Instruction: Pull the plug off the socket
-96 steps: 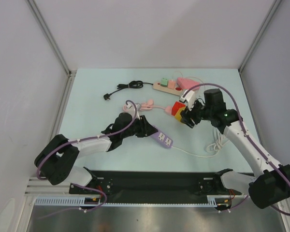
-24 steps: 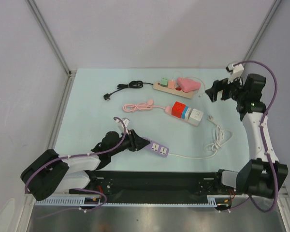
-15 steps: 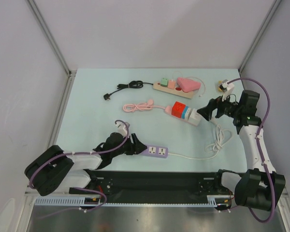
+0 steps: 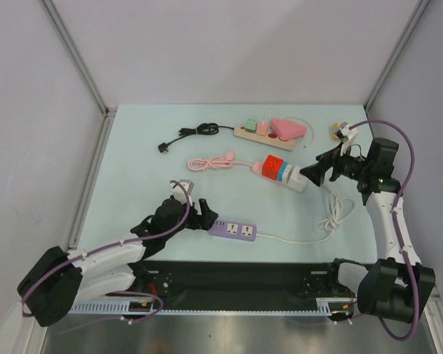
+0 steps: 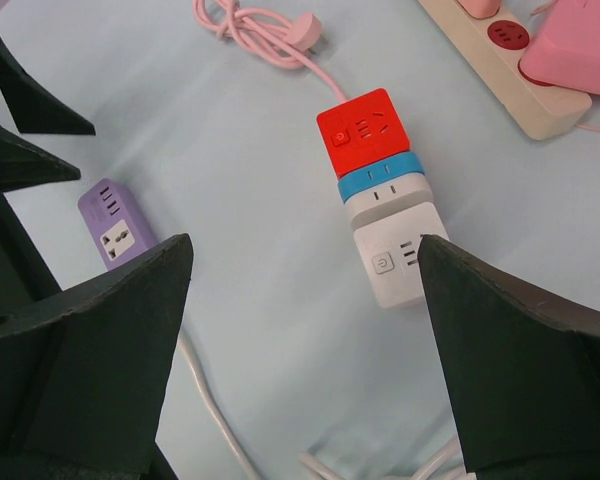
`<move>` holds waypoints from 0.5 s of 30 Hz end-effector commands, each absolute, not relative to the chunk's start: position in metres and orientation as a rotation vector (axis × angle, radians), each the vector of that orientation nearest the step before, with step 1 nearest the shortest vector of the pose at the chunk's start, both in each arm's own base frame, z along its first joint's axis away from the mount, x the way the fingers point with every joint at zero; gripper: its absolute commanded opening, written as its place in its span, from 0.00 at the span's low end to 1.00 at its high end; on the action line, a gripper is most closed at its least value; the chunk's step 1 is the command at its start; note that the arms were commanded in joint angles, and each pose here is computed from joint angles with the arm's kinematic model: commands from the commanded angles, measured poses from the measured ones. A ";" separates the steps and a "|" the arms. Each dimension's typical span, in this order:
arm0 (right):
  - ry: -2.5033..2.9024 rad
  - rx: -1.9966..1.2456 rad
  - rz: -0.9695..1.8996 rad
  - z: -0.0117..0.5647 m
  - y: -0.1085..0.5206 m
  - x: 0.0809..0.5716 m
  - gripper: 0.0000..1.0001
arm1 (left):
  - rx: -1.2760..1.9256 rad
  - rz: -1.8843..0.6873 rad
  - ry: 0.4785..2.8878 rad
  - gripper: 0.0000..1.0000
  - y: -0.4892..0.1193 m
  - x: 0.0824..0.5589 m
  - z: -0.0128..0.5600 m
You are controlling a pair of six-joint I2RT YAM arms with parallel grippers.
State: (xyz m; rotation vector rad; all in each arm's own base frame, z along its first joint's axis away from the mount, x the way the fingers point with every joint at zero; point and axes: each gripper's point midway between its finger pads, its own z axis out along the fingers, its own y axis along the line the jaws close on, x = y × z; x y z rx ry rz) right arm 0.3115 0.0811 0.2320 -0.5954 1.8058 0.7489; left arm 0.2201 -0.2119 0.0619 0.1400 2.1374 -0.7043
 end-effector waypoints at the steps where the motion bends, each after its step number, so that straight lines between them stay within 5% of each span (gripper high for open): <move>1: 1.750 -0.657 0.748 0.243 0.084 0.307 1.00 | 0.334 -0.619 1.942 0.92 -0.213 0.237 0.108; 6: 1.748 -0.682 0.738 0.242 0.084 0.304 1.00 | 0.509 -0.650 1.770 0.98 -0.233 0.243 0.149; 15: 1.920 -0.769 0.557 0.198 0.073 0.320 1.00 | 0.572 -0.657 1.818 1.00 -0.260 0.261 0.165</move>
